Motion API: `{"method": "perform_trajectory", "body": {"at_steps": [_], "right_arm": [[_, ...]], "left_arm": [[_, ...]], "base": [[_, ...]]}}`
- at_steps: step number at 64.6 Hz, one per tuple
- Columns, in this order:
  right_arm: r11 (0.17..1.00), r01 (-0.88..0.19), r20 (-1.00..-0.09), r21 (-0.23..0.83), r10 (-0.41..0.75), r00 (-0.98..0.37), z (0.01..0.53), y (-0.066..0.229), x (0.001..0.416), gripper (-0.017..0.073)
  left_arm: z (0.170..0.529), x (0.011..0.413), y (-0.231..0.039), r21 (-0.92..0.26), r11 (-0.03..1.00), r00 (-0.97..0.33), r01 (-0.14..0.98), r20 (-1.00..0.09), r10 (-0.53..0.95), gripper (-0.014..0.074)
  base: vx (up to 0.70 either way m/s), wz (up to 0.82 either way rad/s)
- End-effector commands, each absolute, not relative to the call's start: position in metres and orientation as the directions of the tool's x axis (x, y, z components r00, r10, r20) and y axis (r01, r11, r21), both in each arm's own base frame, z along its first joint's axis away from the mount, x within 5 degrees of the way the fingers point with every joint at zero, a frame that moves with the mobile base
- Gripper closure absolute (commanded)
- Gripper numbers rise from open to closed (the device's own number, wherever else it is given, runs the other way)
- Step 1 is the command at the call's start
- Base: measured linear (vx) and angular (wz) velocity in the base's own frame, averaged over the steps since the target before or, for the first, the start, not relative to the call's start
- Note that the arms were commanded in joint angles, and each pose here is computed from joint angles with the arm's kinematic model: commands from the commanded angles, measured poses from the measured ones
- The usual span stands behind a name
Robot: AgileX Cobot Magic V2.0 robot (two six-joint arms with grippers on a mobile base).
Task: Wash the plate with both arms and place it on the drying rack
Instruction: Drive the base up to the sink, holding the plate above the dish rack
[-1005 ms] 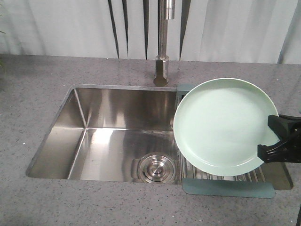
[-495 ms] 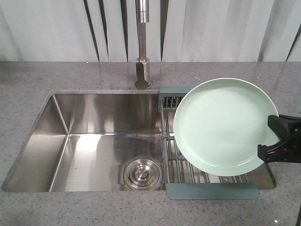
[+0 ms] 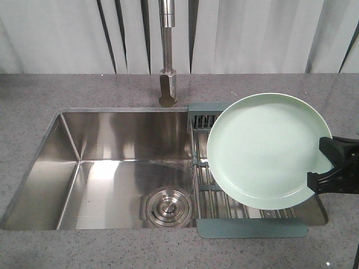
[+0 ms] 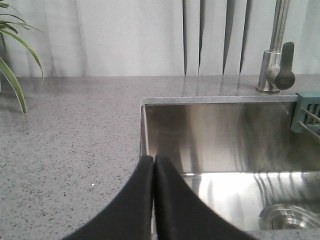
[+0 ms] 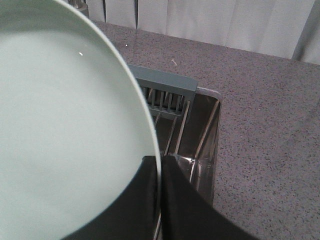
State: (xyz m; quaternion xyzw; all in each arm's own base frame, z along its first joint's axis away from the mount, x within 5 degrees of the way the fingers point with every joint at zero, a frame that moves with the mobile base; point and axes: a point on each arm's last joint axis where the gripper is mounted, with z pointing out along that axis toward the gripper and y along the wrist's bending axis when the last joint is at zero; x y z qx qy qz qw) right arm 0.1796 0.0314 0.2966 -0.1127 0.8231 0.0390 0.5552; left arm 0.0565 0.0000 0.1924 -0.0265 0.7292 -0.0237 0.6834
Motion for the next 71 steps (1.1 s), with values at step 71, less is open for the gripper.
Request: {"method": "perform_trajectory", "body": {"at_steps": [71], "right_arm": [[0.978, -0.198, -0.959, -0.073, -0.124, -0.256, 0.3142, 0.0293, 0.1810, 0.0569]], "left_arm": [[0.1930, 0.0564, -0.0002, -0.089, 0.996, 0.004, 0.002, -0.996, -0.089, 0.0599]], "base": [[0.01, -0.02]]}}
